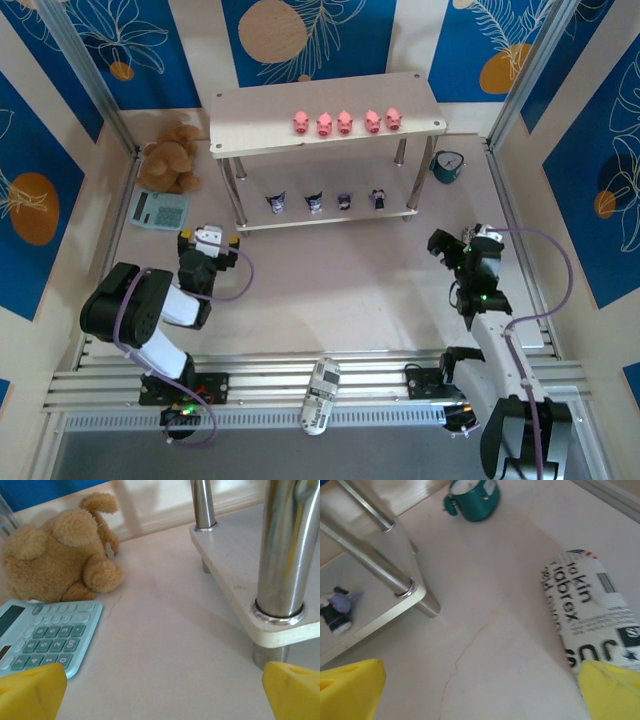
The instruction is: Place and organize the plastic toys onto the shelf
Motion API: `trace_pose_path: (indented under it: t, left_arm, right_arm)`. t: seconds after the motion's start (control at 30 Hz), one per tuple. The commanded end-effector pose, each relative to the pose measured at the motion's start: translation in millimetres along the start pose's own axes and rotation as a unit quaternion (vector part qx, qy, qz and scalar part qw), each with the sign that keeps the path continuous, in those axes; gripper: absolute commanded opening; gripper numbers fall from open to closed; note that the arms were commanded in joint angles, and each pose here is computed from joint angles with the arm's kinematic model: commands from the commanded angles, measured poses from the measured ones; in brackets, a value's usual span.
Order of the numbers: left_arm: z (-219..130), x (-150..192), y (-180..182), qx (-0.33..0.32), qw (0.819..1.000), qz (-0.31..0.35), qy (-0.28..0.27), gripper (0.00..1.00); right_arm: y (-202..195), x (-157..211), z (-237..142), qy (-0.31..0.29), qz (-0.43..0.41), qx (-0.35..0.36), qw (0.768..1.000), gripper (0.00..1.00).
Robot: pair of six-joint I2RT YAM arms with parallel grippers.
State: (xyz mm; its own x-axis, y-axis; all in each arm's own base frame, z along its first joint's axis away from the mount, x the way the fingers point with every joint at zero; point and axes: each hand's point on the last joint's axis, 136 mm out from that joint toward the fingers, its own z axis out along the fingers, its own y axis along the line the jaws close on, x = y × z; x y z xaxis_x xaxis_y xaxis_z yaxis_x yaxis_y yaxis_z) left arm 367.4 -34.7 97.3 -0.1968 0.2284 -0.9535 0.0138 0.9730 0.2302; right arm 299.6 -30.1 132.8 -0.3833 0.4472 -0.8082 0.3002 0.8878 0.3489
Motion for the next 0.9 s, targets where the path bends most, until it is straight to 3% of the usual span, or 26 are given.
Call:
trace_pose_path:
  t: [0.0, 0.27, 0.4, 0.6, 0.73, 0.8, 0.83, 0.87]
  left_arm:
    - [-3, -8, -6, 0.026, 0.999, -0.009, -0.024, 1.00]
    - [-4, -10, -8, 0.031, 0.999, -0.008, -0.030, 1.00]
    - [-4, -10, -9, 0.033, 0.999, -0.007, -0.029, 1.00]
    - [-4, -10, -8, 0.033, 0.999, -0.007, -0.028, 1.00]
    - [-1, -10, -8, 0.033, 0.999, -0.007, -0.022, 1.00]
    - [0, -9, -8, 0.033, 0.999, -0.008, -0.018, 1.00]
    - [1, -9, -8, 0.033, 0.999, -0.009, -0.016, 1.00]
    - [1, -9, -7, 0.032, 0.999, -0.010, -0.016, 1.00]
  right_arm:
    - [13, -24, 6, -0.096, -0.071, -0.008, 0.993, 0.99]
    - [19, -10, 44, -0.107, -0.111, -0.018, 0.988, 0.99]
    - [39, -16, 56, -0.124, -0.152, -0.033, 0.980, 0.99]
    - [65, 6, 74, -0.124, -0.227, -0.051, 0.965, 0.99]
    - [56, 15, 92, -0.053, -0.202, -0.069, 0.976, 0.99]
    - [52, 9, 98, -0.060, -0.173, -0.086, 0.979, 0.99]
    - [47, 14, 99, -0.032, -0.170, -0.074, 0.982, 0.99]
    - [49, 11, 99, -0.052, -0.174, -0.080, 0.980, 0.99]
